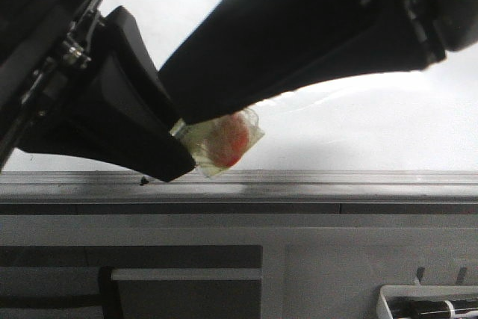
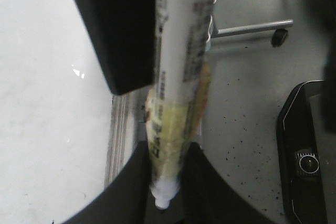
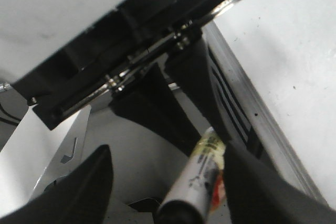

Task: Write number 5 on whiteboard

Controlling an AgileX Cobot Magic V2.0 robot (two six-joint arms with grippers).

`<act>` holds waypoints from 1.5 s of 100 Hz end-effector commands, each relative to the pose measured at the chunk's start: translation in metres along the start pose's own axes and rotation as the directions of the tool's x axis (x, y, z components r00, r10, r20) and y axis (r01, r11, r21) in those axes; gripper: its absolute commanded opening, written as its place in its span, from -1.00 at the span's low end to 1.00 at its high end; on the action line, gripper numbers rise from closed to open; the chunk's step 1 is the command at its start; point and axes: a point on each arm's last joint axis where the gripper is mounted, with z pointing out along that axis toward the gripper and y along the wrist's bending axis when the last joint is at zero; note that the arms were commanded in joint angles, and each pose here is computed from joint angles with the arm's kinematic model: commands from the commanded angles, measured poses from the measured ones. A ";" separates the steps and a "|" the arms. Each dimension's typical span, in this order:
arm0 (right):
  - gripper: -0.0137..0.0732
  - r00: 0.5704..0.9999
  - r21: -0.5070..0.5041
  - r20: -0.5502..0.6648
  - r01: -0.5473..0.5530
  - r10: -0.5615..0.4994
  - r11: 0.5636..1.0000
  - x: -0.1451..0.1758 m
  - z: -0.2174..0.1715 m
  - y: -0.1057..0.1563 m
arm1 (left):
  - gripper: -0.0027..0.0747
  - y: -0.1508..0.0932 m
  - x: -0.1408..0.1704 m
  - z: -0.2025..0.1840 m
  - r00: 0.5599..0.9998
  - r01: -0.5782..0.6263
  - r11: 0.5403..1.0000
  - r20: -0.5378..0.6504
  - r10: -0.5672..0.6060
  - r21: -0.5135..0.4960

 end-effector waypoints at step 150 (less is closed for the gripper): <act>-0.83 0.942 0.553 0.203 0.117 -0.269 0.825 -0.064 -0.059 -0.027 | -0.98 -0.052 0.061 -0.138 0.548 0.791 0.568 0.677 -0.491 -0.228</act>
